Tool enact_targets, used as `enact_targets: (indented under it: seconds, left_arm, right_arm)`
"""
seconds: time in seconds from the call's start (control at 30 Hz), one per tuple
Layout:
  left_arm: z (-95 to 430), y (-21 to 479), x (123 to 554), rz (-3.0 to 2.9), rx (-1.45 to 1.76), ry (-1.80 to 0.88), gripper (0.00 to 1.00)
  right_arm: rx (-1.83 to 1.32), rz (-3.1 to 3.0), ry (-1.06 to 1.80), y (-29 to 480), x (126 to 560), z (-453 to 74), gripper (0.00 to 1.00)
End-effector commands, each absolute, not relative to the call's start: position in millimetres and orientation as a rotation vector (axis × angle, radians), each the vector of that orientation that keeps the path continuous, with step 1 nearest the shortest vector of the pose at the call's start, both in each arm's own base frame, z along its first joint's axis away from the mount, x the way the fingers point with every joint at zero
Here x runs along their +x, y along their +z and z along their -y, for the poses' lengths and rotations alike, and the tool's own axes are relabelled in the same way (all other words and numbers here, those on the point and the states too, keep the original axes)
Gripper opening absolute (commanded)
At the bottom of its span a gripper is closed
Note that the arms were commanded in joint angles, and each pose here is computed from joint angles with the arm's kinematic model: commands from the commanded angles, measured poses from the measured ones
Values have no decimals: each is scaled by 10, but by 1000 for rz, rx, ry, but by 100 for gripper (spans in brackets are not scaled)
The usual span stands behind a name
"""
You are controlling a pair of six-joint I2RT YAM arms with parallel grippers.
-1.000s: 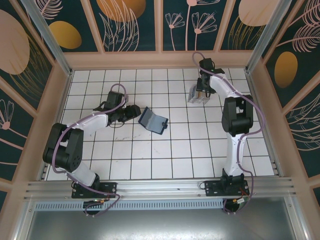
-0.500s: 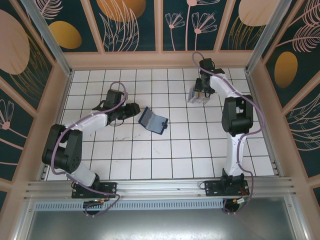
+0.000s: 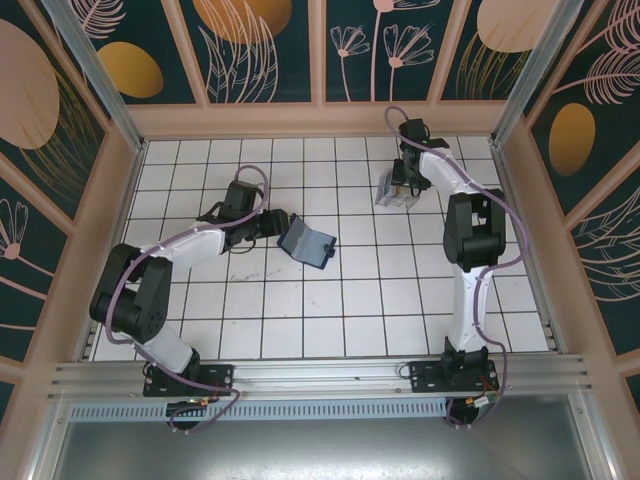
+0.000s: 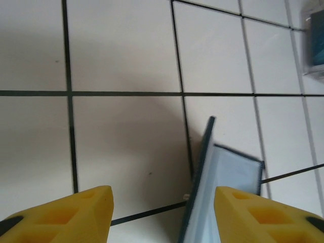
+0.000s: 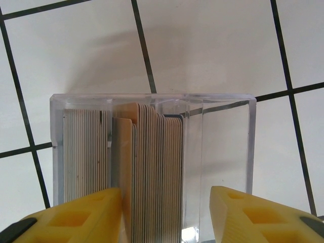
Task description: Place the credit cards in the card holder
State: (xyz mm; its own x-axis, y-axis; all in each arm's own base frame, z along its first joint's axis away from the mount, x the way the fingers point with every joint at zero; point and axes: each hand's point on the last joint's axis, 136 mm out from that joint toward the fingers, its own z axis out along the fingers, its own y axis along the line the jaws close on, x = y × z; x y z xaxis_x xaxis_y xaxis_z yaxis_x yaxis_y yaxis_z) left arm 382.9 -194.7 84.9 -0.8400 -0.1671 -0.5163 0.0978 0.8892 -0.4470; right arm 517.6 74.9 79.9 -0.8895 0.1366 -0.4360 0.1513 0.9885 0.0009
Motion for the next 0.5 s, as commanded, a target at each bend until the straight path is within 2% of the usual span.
enact_targets:
  seconds: [0.0,0.47]
  left_arm:
    - [1942,826,3914,-2506,19,-511,56]
    - [1934,706,3835,-2531,11,-518,55]
  right_arm:
    - [207,-2695,-149,859,5086,-587,48]
    - [187,-2682,-211,997,5087,-510,40]
